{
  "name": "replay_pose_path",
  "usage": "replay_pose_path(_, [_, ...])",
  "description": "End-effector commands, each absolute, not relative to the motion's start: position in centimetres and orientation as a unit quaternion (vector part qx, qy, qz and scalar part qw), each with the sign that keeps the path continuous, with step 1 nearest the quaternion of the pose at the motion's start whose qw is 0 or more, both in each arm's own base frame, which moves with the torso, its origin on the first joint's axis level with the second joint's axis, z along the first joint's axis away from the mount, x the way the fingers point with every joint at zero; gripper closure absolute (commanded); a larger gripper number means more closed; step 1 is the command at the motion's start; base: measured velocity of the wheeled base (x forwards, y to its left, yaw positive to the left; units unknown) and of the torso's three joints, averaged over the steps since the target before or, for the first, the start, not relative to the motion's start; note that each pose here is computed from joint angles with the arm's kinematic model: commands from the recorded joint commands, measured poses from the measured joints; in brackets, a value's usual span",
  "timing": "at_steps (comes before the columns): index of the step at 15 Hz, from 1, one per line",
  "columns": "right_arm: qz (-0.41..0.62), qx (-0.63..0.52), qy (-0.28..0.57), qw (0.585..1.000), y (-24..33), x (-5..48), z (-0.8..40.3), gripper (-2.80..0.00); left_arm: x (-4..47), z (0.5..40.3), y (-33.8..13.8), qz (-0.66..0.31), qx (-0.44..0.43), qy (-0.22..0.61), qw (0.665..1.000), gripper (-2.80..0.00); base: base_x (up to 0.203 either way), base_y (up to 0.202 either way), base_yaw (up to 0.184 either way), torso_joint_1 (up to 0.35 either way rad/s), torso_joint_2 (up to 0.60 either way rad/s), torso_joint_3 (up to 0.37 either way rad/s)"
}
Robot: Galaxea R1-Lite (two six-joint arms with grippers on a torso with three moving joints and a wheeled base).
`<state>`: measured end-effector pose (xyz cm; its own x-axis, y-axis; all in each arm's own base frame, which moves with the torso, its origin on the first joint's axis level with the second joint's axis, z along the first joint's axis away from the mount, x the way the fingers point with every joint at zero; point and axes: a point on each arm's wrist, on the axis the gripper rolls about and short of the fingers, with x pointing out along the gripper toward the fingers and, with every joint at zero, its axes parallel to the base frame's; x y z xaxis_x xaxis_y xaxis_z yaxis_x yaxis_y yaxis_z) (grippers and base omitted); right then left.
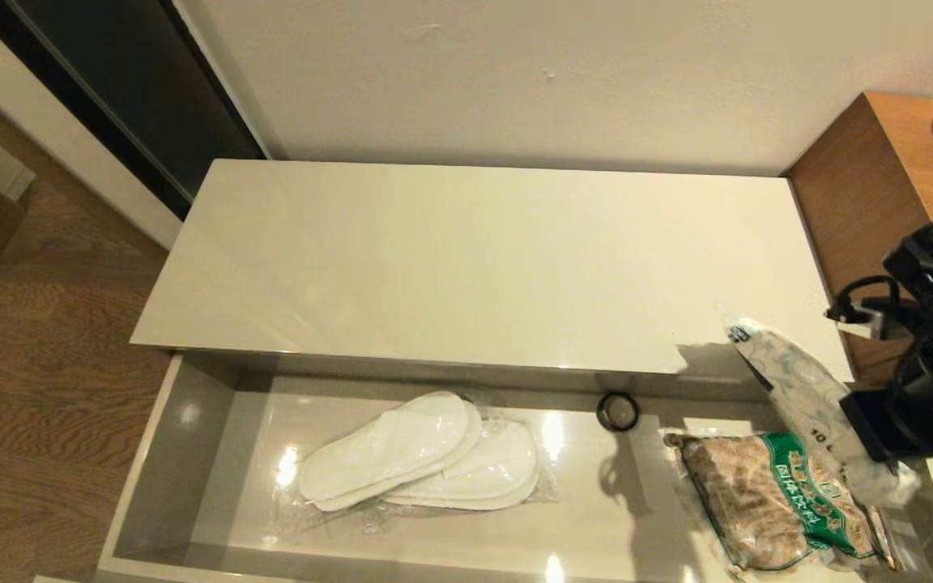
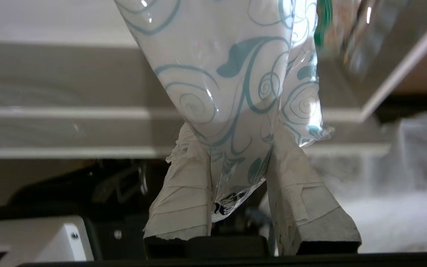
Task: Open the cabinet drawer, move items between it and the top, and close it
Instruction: Put the tissue in the drawer
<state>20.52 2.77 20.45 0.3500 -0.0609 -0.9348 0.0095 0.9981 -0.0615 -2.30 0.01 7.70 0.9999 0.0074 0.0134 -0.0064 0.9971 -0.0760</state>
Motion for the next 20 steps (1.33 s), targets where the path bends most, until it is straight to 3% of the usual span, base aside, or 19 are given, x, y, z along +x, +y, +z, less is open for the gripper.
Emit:
replay_pose_path(1, [-0.028, -0.014, 0.560, 0.828, 2.6, 17.0, 20.5, 0.00, -2.3, 7.7, 0.0, 0.004, -0.038, -0.006, 0.999, 0.00, 0.000, 0.000, 0.000, 0.000, 0.00, 0.000])
replay_pose_path(8, [-0.041, -0.027, 0.629, 0.776, 1.6, 10.4, 15.0, 0.00, -2.3, 7.7, 0.0, 0.004, -0.038, -0.006, 0.999, 0.00, 0.000, 0.000, 0.000, 0.000, 0.00, 0.000])
replay_pose_path(16, [-0.088, -0.034, 0.682, 0.725, 2.8, 17.3, 8.6, 0.00, -2.3, 7.7, 0.0, 0.004, -0.039, -0.006, 0.999, 0.00, 0.000, 0.000, 0.000, 0.000, 0.00, 0.000])
replay_pose_path(18, [-0.111, -0.028, 0.665, 0.738, 3.1, 19.9, 6.4, 0.00, -2.3, 7.7, 0.0, 0.004, -0.038, -0.006, 0.999, 0.00, 0.000, 0.000, 0.000, 0.000, 0.00, 0.000])
replay_pose_path(20, [-0.142, 0.004, 0.609, 0.780, 3.5, 22.6, 5.1, 0.00, -2.3, 7.7, 0.0, 0.004, -0.038, -0.006, 0.999, 0.00, 0.000, 0.000, 0.000, 0.000, 0.00, 0.000])
